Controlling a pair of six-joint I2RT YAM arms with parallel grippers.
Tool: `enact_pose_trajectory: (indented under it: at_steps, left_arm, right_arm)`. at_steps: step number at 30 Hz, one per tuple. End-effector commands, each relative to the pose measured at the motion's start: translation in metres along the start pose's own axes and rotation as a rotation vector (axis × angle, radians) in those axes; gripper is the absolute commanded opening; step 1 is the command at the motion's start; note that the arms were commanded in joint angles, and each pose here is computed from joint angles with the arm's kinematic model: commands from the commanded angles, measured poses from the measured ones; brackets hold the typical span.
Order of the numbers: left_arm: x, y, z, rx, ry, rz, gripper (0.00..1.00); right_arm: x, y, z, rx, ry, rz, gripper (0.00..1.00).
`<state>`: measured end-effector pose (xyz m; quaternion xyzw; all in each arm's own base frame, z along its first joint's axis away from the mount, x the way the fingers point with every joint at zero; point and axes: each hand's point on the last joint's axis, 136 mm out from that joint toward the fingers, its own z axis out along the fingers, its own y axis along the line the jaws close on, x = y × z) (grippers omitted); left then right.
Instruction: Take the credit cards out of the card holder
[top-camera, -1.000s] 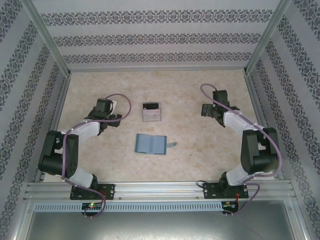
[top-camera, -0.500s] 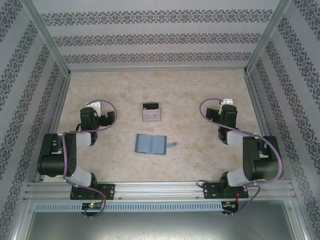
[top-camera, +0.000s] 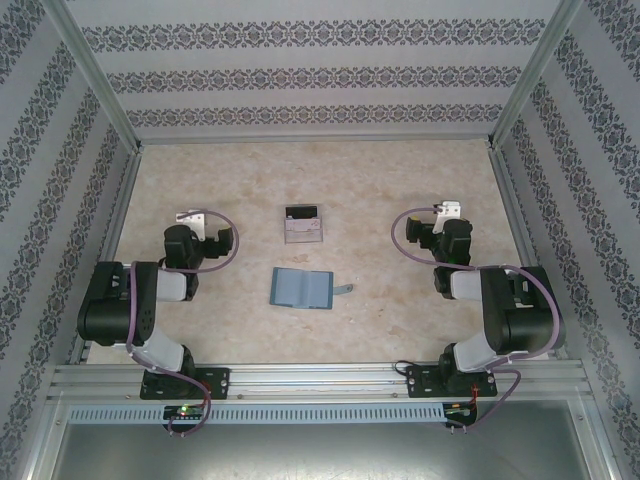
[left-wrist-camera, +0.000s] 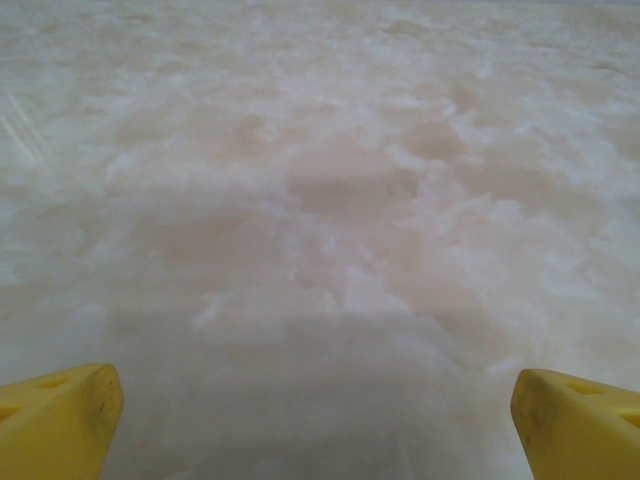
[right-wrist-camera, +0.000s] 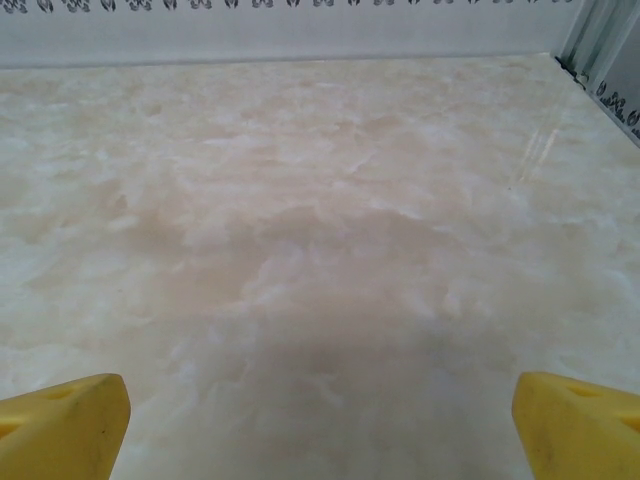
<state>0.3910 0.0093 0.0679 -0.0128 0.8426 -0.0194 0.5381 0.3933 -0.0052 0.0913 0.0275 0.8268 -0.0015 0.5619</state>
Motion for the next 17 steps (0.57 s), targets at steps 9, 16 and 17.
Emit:
enact_pose_trajectory:
  at_steps: [9, 16, 17]
  left_arm:
    - [-0.021, -0.003, -0.001, -0.052, -0.09, 0.052, 1.0]
    - [-0.02, -0.014, -0.002, 0.01, -0.097, 0.076, 1.0]
    - [-0.02, -0.014, -0.002, 0.011, -0.097, 0.077, 1.0]
  right_arm:
    - [-0.013, 0.003, -0.002, -0.006, -0.054, -0.015, 0.98]
    - [-0.013, 0.01, 0.0, -0.041, -0.047, -0.027, 0.98]
    - [-0.014, 0.01, -0.002, -0.041, -0.054, -0.027, 0.98]
